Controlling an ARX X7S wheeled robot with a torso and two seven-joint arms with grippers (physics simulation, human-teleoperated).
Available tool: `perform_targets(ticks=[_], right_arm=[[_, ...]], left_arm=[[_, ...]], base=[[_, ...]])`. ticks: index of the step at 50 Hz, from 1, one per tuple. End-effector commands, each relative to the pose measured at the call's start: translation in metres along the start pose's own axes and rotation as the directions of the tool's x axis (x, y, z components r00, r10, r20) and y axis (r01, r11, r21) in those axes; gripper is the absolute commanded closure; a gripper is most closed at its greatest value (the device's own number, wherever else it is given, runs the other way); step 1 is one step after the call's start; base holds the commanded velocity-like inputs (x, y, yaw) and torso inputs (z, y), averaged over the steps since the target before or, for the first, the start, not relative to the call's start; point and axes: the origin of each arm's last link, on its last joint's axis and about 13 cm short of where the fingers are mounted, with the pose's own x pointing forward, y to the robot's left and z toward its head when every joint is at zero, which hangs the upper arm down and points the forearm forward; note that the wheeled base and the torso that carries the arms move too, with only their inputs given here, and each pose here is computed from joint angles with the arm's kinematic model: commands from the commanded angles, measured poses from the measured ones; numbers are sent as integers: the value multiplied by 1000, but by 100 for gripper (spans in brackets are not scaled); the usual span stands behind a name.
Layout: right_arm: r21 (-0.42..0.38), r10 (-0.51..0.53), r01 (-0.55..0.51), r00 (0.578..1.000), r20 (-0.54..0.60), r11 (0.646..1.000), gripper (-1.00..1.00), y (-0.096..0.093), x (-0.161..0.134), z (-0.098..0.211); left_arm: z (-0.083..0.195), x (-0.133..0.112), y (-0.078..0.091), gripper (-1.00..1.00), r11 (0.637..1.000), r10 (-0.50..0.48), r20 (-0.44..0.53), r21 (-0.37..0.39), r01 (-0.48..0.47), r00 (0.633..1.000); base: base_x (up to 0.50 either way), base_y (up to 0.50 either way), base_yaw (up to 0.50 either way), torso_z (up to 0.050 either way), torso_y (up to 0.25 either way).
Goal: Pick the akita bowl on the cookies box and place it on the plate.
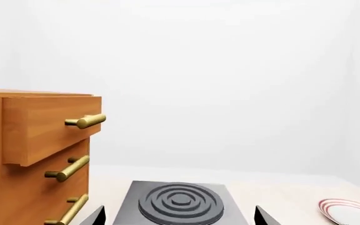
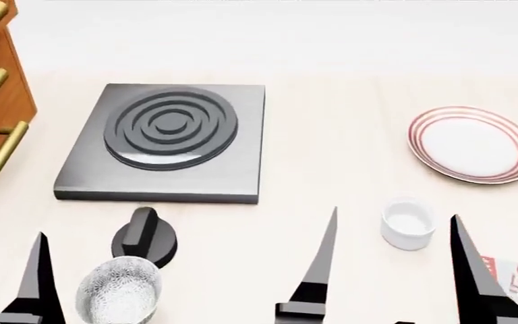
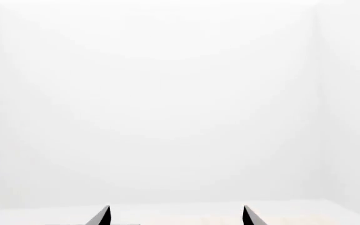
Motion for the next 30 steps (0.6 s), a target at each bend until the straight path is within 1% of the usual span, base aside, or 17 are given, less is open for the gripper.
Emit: perform_targets(ticks=[1, 11, 14, 15, 17, 18, 19, 20, 22, 30], right_arm=[[-1, -19, 19, 1000, 9, 1000, -100, -3, 1, 1], [5, -26, 26, 1000, -3, 1000, -100, -3, 1, 0], [18, -32, 32, 999, -2, 999, -100, -4, 0, -1], [31, -23, 23, 1000, 15, 999, -100, -4, -1, 0], [29, -21, 21, 1000, 19, 999, -100, -4, -1, 1], [83, -31, 27, 999, 38, 996, -100, -5, -1, 0], [95, -25, 21, 999, 36, 995, -100, -4, -2, 0], [77, -26, 24, 999, 30, 997, -100, -4, -2, 0], [102, -19, 15, 999, 44, 995, -100, -4, -2, 1], [102, -16, 11, 999, 45, 995, -100, -4, -2, 1]], left_arm=[[2, 0, 1, -100, 1000, 13, 16, -6, -13, 1000], [3, -1, 1, -100, 1000, 10, 14, -10, -10, 1000], [4, -1, 1, -100, 1000, 9, 14, -12, -9, 1000], [4, -1, 1, -100, 1000, 9, 14, -11, -9, 1000], [3, -1, 0, -100, 1000, 9, 13, -12, -9, 1000], [4, -1, 0, -100, 1000, 7, 14, -12, -7, 1000], [4, -2, 0, -100, 1000, 7, 13, -12, -7, 1000], [4, -2, 0, -100, 1000, 7, 14, -12, -6, 1000], [3, -2, 0, -100, 1000, 6, 13, -12, -6, 1000], [1, -2, 0, -100, 1000, 3, 9, -13, -3, 1000]], base=[[500, 0, 0, 0, 0], [493, 0, 0, 0, 2], [65, 0, 0, 0, 0], [0, 0, 0, 0, 0], [0, 0, 0, 0, 0], [0, 0, 0, 0, 0], [0, 0, 0, 0, 0], [0, -82, 0, 0, 0], [0, -500, 0, 0, 0], [0, -500, 0, 0, 0]])
